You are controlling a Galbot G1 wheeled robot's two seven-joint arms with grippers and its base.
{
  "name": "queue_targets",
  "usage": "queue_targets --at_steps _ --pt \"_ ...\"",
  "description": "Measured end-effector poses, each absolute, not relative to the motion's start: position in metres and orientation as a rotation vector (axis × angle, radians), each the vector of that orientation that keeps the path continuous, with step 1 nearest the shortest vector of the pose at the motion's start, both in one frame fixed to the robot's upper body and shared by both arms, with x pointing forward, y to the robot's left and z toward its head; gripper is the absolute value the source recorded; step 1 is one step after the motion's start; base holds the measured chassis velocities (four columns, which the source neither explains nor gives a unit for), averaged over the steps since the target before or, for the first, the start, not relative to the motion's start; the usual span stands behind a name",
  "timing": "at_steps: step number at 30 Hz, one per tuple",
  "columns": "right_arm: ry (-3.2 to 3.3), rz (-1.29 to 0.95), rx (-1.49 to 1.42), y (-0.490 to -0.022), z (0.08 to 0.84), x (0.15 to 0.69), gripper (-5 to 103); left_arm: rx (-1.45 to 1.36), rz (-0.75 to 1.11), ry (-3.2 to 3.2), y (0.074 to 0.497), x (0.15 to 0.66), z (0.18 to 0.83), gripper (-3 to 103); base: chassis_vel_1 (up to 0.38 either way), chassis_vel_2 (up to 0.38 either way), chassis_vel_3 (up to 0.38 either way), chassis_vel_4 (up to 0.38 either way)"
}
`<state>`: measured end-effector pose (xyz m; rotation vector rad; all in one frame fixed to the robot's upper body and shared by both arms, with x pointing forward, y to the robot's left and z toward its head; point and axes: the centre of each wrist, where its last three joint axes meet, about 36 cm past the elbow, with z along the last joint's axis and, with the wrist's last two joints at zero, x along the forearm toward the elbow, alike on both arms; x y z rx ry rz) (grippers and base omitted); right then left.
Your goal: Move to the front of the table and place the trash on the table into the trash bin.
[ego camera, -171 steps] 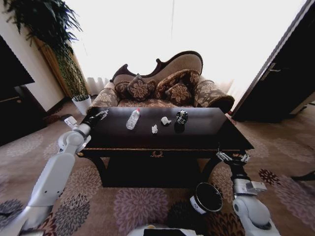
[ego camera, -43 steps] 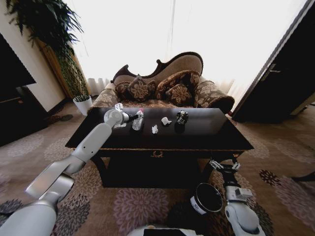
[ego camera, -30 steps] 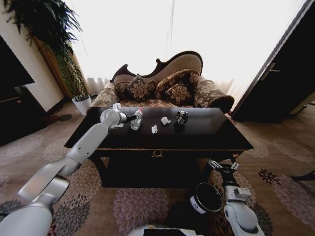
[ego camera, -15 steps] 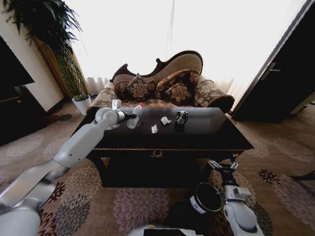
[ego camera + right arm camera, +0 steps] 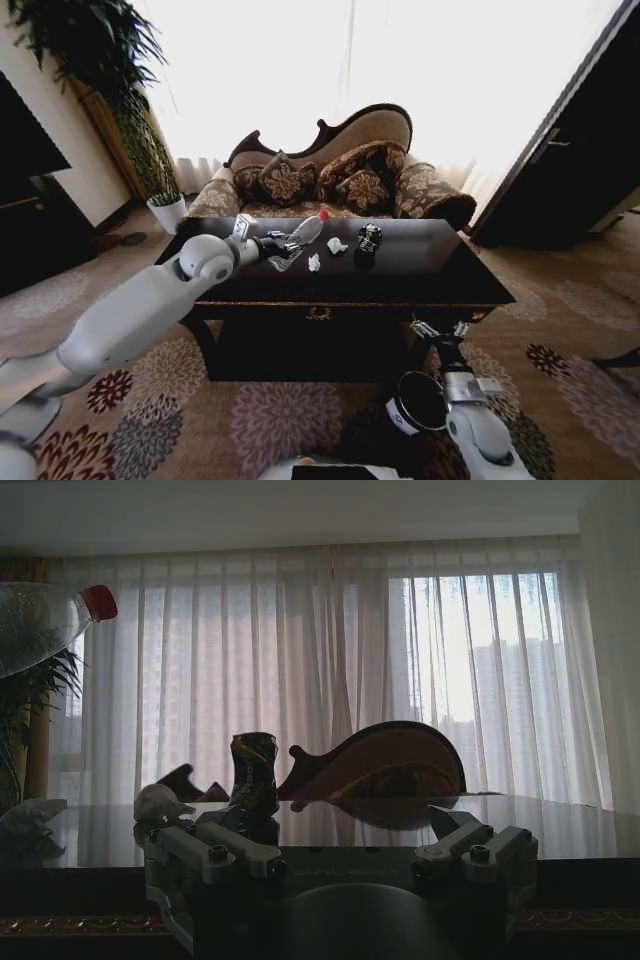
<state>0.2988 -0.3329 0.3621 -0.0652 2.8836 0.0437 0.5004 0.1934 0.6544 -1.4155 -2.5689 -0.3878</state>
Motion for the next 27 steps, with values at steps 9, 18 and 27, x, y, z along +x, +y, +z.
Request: queue_targets --at_steps 9,18,27 --pt "2.824 0.052 -0.245 -0.336 0.363 0.302 100 -1.924 -0.372 -2.352 0.174 0.494 0.646 30 0.0 0.0 0.0 0.0" --pt "2.78 0.049 -0.252 -0.342 0.37 0.311 100 -1.94 -0.417 -2.289 0.189 0.477 0.644 30 0.0 0.0 0.0 0.0" --pt "2.575 -0.365 -0.401 -0.388 0.445 0.324 100 -1.923 -0.437 -2.322 0.205 0.459 0.655 30 0.0 0.0 0.0 0.0"
